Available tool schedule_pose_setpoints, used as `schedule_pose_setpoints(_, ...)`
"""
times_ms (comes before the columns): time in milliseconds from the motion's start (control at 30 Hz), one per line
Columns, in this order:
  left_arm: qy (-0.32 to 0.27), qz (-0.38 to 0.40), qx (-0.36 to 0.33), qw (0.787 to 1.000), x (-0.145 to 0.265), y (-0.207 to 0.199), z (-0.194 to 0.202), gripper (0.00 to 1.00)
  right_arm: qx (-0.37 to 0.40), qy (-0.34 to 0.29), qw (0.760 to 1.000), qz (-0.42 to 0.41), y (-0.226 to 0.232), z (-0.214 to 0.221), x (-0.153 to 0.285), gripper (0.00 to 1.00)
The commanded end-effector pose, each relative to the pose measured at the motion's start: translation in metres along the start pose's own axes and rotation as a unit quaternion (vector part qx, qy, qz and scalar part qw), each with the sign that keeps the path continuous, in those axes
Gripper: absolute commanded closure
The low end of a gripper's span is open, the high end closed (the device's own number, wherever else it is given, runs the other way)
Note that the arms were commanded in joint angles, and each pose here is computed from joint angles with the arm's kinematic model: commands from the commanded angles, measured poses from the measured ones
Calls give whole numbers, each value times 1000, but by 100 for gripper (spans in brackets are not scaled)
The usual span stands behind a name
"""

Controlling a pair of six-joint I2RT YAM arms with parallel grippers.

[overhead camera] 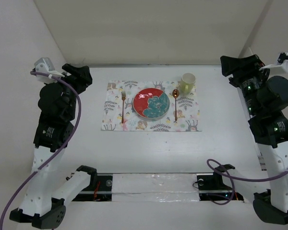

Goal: Set the dinner table for one person

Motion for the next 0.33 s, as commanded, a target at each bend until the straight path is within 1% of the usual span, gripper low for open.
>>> schedule_pose_setpoints(0, -55, -46, 10, 997, 12, 6, -29, 42, 28, -94, 993, 60, -9, -31, -2, 31)
schedule_pose_setpoints(100, -89, -45, 3, 995, 20, 2, -49, 41, 43, -156, 984, 74, -8, -56, 8, 32)
schedule_pose_setpoints(133, -93, -43, 1, 995, 21, 2, -51, 41, 45, -161, 983, 74, -8, -57, 8, 32)
schedule_pose_setpoints(233, -82, -35, -7, 996, 17, 1, -45, 41, 52, -141, 986, 73, -11, -48, 0, 32)
schedule_pose_setpoints(300, -67, -27, -8, 997, 12, 2, -34, 33, 50, -120, 989, 67, -12, -40, -5, 32)
Point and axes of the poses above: each gripper's point midway between its finger pads, its own x axis back along the fingers, its own y axis along the line the jaws close on, z = x × y, the point moved 6 cm from there along x, back along the fingers, and after that the axes turned 1 degree about -x, right-handed, at the moved point
